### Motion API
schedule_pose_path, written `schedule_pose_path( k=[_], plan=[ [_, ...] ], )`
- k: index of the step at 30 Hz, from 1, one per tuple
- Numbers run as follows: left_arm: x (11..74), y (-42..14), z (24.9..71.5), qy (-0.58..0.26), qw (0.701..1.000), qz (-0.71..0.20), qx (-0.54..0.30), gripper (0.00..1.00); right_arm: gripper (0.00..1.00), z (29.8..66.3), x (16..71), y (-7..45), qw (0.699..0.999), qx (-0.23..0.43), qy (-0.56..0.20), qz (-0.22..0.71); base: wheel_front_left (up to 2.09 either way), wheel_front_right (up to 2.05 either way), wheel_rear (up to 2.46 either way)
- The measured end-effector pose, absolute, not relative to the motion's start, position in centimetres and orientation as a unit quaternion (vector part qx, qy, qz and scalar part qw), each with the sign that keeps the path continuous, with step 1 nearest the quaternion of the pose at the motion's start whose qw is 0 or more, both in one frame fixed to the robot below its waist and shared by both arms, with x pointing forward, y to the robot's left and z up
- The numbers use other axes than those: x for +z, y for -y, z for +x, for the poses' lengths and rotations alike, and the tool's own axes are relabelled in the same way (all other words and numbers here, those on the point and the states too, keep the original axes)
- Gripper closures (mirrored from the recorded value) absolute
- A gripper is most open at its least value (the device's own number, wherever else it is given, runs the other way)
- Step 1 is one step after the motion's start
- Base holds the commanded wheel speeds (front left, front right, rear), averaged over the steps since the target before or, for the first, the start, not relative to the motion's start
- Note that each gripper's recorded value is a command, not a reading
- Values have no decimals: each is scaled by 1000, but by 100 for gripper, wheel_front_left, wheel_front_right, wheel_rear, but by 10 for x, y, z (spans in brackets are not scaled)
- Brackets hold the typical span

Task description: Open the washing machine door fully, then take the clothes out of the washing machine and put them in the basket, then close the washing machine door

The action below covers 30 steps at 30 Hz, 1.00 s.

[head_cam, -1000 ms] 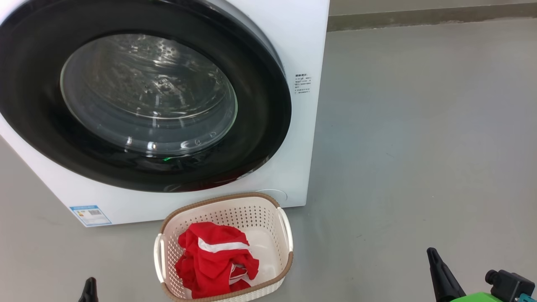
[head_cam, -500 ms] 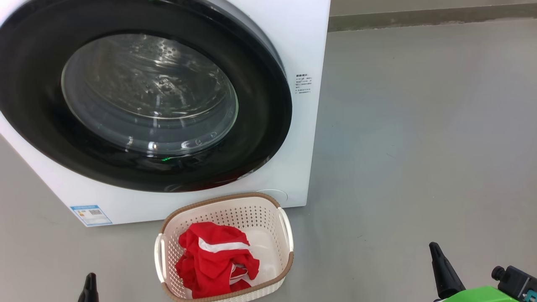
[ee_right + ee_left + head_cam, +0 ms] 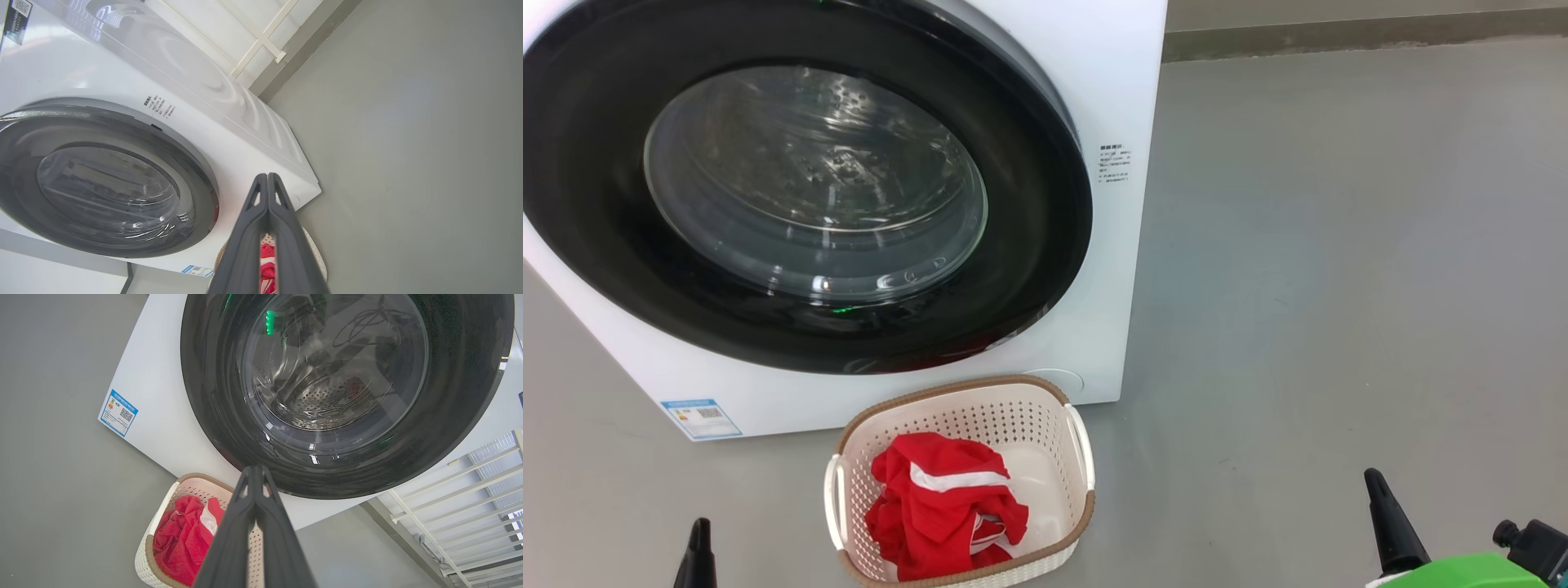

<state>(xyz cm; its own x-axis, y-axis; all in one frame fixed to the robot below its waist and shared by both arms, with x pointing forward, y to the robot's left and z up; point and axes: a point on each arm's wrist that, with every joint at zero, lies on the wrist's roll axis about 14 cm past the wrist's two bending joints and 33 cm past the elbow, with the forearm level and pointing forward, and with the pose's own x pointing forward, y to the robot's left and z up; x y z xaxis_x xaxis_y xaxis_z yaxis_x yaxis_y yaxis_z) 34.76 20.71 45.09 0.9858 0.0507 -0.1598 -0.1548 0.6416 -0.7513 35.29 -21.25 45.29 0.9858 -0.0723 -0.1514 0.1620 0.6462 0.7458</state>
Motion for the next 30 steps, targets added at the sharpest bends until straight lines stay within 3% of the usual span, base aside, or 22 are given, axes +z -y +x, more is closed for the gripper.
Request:
schedule_pose_path(
  k=[30],
  plan=[
    [460,-199,359,-56,827,-556,51,100,100,363,462,212,833,-65,-42,548,0,0,0]
  ],
)
